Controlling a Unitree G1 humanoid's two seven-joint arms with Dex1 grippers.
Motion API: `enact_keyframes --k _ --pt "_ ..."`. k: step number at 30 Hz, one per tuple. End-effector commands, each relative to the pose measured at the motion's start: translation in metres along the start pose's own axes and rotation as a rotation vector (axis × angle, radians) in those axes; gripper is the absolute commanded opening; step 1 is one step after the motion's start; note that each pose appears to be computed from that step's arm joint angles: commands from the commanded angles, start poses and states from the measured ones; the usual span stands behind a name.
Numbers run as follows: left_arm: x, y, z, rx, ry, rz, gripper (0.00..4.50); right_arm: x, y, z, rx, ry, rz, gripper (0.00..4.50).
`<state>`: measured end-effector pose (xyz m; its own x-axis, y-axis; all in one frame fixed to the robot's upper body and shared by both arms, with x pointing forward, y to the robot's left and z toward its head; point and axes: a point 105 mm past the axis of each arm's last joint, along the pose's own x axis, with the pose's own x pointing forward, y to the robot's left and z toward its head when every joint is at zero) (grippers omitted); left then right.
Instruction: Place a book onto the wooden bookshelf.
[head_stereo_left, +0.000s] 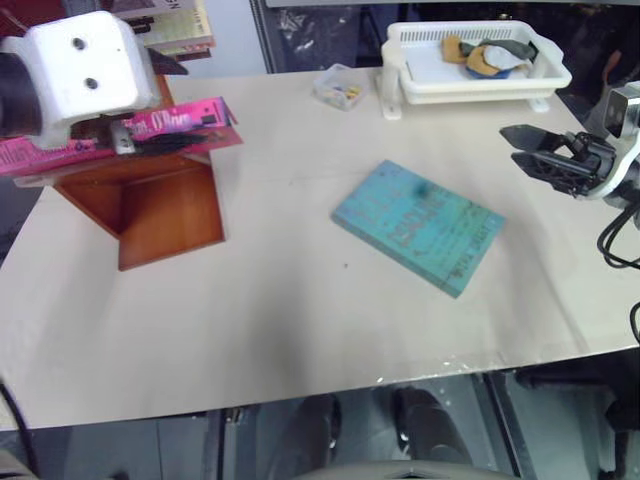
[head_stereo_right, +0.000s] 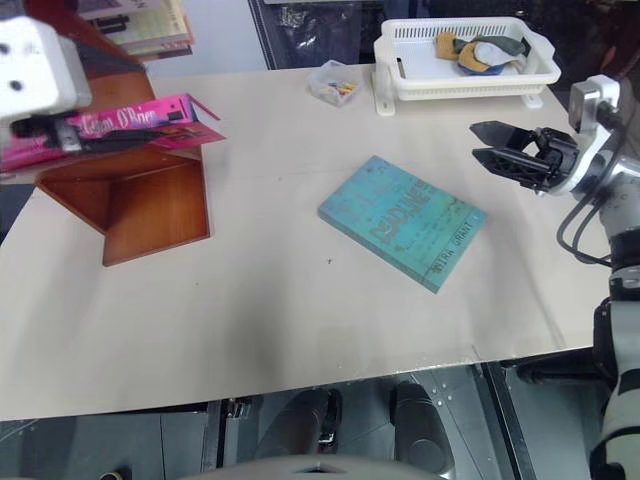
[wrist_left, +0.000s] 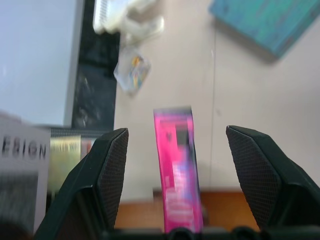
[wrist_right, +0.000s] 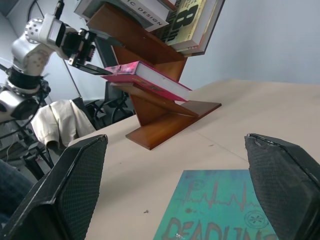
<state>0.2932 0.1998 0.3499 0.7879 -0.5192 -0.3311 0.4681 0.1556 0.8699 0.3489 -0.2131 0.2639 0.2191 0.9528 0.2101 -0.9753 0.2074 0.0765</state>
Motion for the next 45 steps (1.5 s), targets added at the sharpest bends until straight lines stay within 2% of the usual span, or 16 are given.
enact_keyframes --k 1,3,8,16,21,24,27,33,35,39,45 --pt "0.011 0.002 0.013 -0.011 -0.072 0.031 3.44 -0.002 0.010 0.017 -0.060 -0.021 0.062 4.50" --pt "0.022 0.001 0.019 -0.038 -0.124 0.040 3.44 -0.001 0.010 0.018 -0.060 -0.022 0.062 4.50" --pt "0.055 -0.002 0.054 -0.142 -0.342 0.083 3.44 -0.003 0.010 0.018 -0.059 -0.024 0.057 4.50" --pt "0.068 -0.022 0.073 -0.263 -0.453 0.025 3.44 -0.008 0.011 0.018 -0.056 -0.024 0.046 4.50" --pt "0.068 -0.045 0.090 -0.483 -0.583 -0.094 3.44 -0.010 0.011 0.018 -0.053 -0.023 0.041 4.50" --pt "0.072 -0.064 0.088 -0.584 -0.588 -0.144 3.44 -0.012 0.011 0.017 -0.045 -0.022 0.036 4.50" --pt "0.086 -0.074 0.078 -0.701 -0.577 -0.094 3.44 -0.015 0.012 0.015 -0.035 -0.009 0.029 4.50" --pt "0.117 -0.086 0.051 -1.013 -0.556 0.197 3.44 -0.021 0.016 0.017 -0.025 0.006 0.018 4.50" --pt "0.124 -0.087 0.040 -1.064 -0.535 0.304 3.44 -0.023 0.017 0.016 -0.018 0.011 0.015 4.50" --pt "0.138 -0.086 0.017 -1.092 -0.469 0.492 3.44 -0.026 0.019 0.013 -0.007 0.016 0.014 4.50" --pt "0.145 -0.074 -0.003 -0.964 -0.420 0.731 3.44 -0.031 0.024 0.010 0.004 0.023 0.012 4.50"
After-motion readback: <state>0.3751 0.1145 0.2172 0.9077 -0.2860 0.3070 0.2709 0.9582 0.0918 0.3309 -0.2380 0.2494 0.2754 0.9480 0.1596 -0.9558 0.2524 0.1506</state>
